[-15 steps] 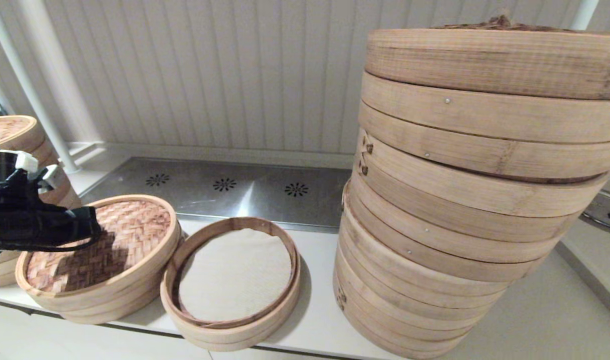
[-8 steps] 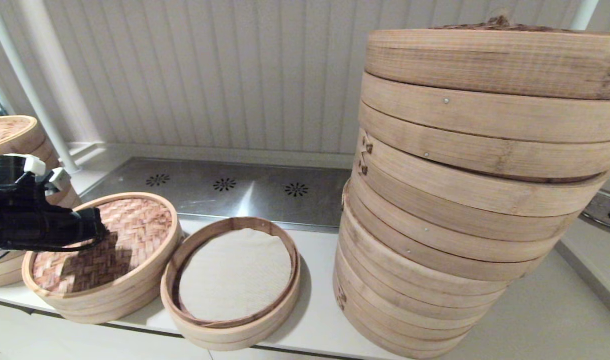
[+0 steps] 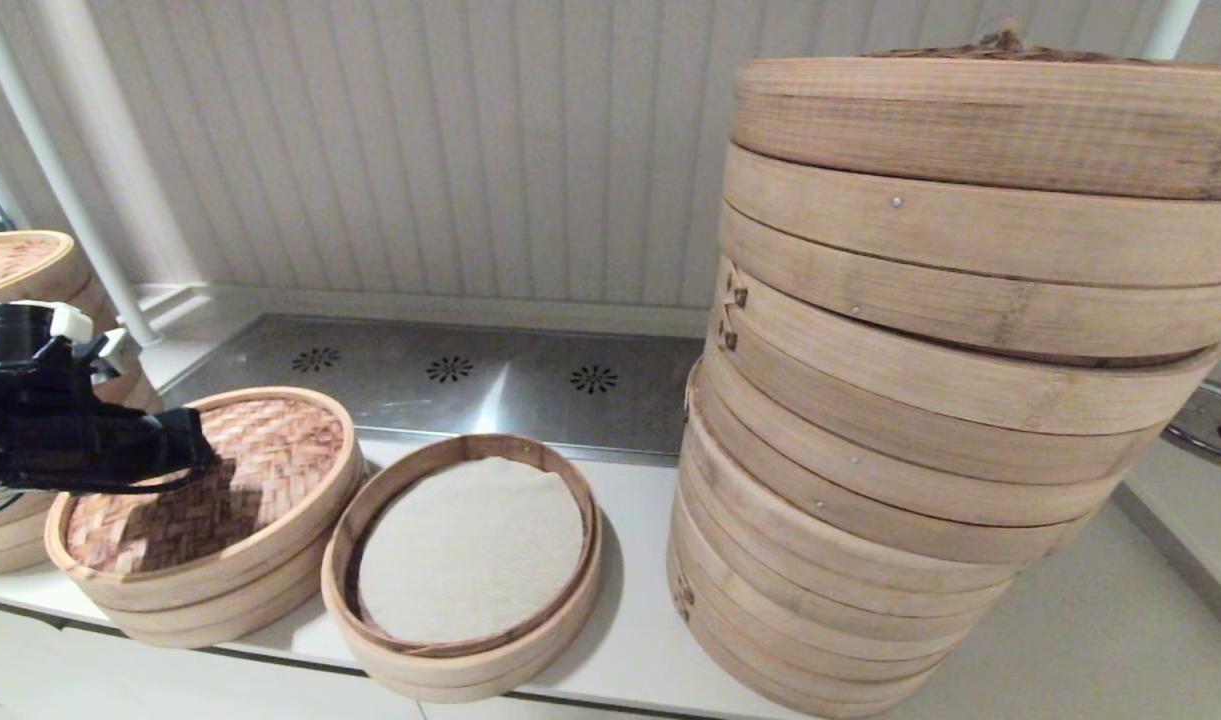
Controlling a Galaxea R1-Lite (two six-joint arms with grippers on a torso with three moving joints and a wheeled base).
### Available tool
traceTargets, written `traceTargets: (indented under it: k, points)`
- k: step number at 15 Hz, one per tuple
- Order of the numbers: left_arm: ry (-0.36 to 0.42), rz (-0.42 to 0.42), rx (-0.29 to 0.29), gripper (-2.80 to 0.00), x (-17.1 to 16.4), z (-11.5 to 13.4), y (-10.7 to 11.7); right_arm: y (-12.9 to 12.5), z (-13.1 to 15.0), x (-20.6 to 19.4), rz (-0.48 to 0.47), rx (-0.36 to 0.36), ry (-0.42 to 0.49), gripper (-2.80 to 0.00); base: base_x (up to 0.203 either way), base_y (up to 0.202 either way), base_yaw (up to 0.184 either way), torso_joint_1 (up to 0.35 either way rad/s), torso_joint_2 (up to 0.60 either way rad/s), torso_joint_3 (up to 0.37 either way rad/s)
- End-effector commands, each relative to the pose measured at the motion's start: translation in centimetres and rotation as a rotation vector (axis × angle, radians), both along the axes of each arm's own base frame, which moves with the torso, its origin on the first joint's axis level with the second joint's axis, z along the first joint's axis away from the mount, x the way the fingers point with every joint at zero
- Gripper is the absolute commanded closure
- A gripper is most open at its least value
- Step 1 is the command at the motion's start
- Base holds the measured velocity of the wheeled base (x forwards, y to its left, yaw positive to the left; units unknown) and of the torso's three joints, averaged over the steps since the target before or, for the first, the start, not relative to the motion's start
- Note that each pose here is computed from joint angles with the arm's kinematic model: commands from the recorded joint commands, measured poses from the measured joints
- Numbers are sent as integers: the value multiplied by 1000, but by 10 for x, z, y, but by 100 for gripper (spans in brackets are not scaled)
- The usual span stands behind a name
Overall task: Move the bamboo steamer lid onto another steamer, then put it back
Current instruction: Put the steamer
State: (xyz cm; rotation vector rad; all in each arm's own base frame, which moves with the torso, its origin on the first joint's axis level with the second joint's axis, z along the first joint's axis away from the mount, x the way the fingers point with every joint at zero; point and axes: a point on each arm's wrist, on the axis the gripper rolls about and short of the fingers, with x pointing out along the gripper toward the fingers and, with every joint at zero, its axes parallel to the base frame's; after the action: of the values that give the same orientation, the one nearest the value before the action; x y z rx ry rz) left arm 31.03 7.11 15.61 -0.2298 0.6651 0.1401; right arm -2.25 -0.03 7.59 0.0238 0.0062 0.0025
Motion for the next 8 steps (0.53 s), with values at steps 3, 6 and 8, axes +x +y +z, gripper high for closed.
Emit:
traceTargets:
  k: [3,6,8]
  points:
    - [7,0,-3,0,2,-3,0,0,0,0,1,1,2,0,0,0,0,0,0,0]
    - [16,1,-6,0,3,-6,1,0,0,0,1,1,2,0,0,0,0,0,0,0]
    - [29,0,-8,0,2,-9,0,0,0,0,1,-1,1,0,0,0,0,0,0,0]
